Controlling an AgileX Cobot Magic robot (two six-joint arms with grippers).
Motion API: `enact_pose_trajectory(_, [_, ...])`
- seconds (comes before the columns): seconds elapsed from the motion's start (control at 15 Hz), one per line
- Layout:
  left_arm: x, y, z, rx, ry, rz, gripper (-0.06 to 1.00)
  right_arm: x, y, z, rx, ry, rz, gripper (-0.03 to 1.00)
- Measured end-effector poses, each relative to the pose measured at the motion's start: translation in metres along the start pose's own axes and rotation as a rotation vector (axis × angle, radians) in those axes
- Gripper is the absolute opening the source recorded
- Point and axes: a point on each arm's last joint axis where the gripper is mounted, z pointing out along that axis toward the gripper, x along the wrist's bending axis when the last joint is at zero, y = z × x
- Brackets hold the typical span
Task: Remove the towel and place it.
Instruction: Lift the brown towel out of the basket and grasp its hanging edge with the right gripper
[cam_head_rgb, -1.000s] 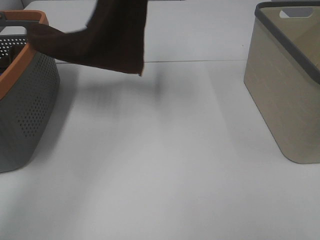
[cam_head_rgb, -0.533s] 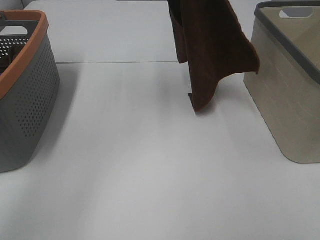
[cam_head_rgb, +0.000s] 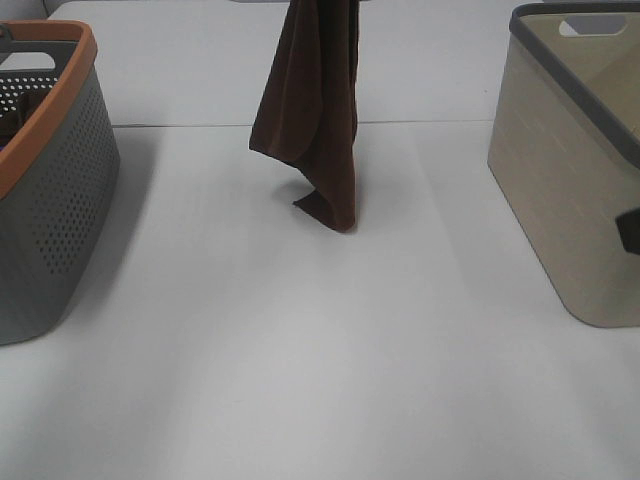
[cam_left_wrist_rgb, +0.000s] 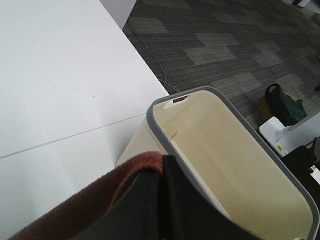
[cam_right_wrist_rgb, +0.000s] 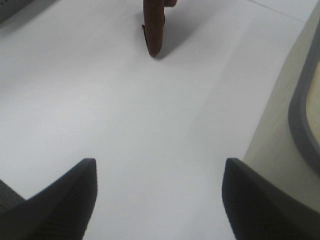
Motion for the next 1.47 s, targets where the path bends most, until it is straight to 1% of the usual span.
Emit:
enact_pose_trajectory(0.07, [0.000,0.000,0.000,0.003,-0.001,0.000,0.00,-0.001,0.006,0.005,-0.007,0.003,-0.029,0.68])
enact_pose_trajectory(0.13, [0.000,0.000,0.000,0.005,-0.001,0.008,0.00,-0.002,0.017,0.014,-0.019,0.014,-0.087,0.66])
enact_pose_trajectory(0.27, [0.000,-0.002,0.000,0.026,-0.002,0.019,0.00,0.000,0.037,0.035,-0.030,0.041,-0.179,0.59])
enact_pose_trajectory(0.4, [-0.001,-0.005,0.000,0.056,-0.009,0.032,0.00,0.004,0.051,0.059,-0.035,0.062,-0.237,0.56])
enact_pose_trajectory(0.47, [-0.002,-0.006,0.000,0.066,-0.022,0.049,0.00,0.005,0.056,0.068,-0.048,0.060,-0.254,0.55])
enact_pose_trajectory(0.53, [-0.003,-0.007,0.000,0.077,-0.033,0.069,0.00,0.005,0.060,0.079,-0.056,0.050,-0.259,0.55])
enact_pose_trajectory(0.73, [-0.010,-0.007,-0.003,0.084,-0.094,0.054,0.00,0.000,0.066,0.104,-0.094,0.003,-0.251,0.55])
enact_pose_trajectory(0.87, [-0.013,-0.007,-0.004,0.081,-0.123,0.046,0.00,0.003,0.068,0.118,-0.111,-0.002,-0.240,0.55])
enact_pose_trajectory(0.93, [-0.013,-0.007,-0.004,0.081,-0.126,0.048,0.00,0.010,0.068,0.124,-0.120,0.012,-0.254,0.55])
enact_pose_trajectory(1.0, [-0.013,-0.007,-0.004,0.081,-0.126,0.048,0.00,0.021,0.067,0.141,-0.127,0.025,-0.268,0.55])
enact_pose_trajectory(1.27, [-0.013,-0.006,-0.004,0.080,-0.126,0.050,0.00,0.022,0.055,0.180,-0.084,0.000,-0.257,0.55])
enact_pose_trajectory(1.47, [-0.013,-0.006,-0.004,0.075,-0.126,0.049,0.00,0.021,0.048,0.198,-0.075,-0.025,-0.256,0.56])
